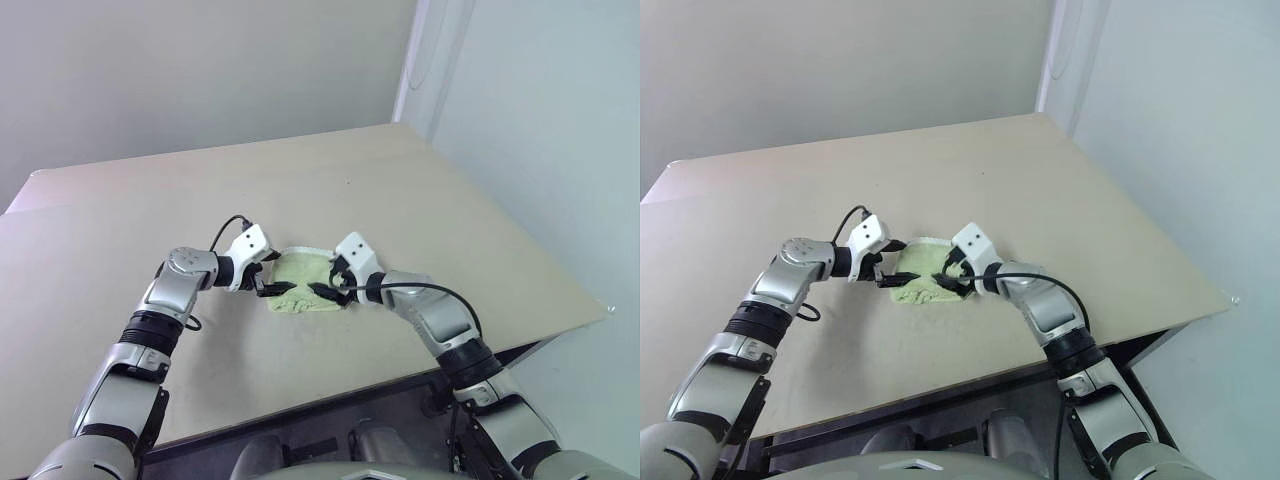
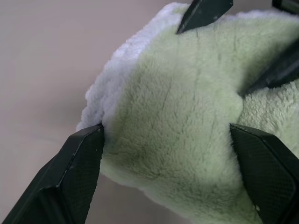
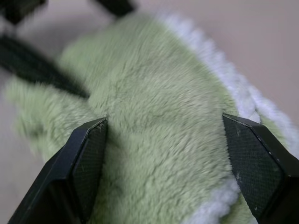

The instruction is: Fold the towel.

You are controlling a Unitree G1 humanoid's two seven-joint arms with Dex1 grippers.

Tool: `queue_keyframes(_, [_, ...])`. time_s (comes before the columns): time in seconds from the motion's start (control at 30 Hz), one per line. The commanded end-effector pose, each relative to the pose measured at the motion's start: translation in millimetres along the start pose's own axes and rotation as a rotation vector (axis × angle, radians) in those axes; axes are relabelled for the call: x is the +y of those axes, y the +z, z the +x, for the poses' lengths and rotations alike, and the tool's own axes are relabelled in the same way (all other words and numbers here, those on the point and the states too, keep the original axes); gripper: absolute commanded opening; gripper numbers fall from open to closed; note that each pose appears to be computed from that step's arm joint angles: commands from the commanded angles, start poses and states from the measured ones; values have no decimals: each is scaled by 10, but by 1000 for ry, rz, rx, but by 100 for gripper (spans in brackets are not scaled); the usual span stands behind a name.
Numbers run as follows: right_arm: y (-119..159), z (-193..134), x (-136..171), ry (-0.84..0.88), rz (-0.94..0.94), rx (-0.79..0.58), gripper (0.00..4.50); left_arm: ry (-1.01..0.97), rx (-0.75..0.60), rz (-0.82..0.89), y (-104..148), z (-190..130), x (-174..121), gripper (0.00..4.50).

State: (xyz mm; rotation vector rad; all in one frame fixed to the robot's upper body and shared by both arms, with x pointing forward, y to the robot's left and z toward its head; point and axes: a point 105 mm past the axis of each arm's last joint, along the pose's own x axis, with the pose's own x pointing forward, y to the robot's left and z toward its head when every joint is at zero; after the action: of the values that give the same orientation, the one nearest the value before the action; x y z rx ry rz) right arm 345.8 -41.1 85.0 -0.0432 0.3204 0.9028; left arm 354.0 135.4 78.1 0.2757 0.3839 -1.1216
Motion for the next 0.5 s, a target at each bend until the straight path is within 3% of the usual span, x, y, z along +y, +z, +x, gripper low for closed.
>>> queue_keyframes(0.03, [580, -157, 133, 101, -26, -193, 401, -18, -93, -5, 314, -243, 41, 438])
queue_keyframes(0.13, [608, -232, 274, 184, -92, -180, 401, 23, -89, -40, 321, -398, 112, 438])
queue_keyframes(0.27, [408, -290, 476, 293, -245, -73, 401, 28, -58, -56, 255, -586, 101, 438])
queue_keyframes(0.5, [168, -187, 465, 303, -333, 28, 401, 39, -39, -60, 146, -698, -7, 438])
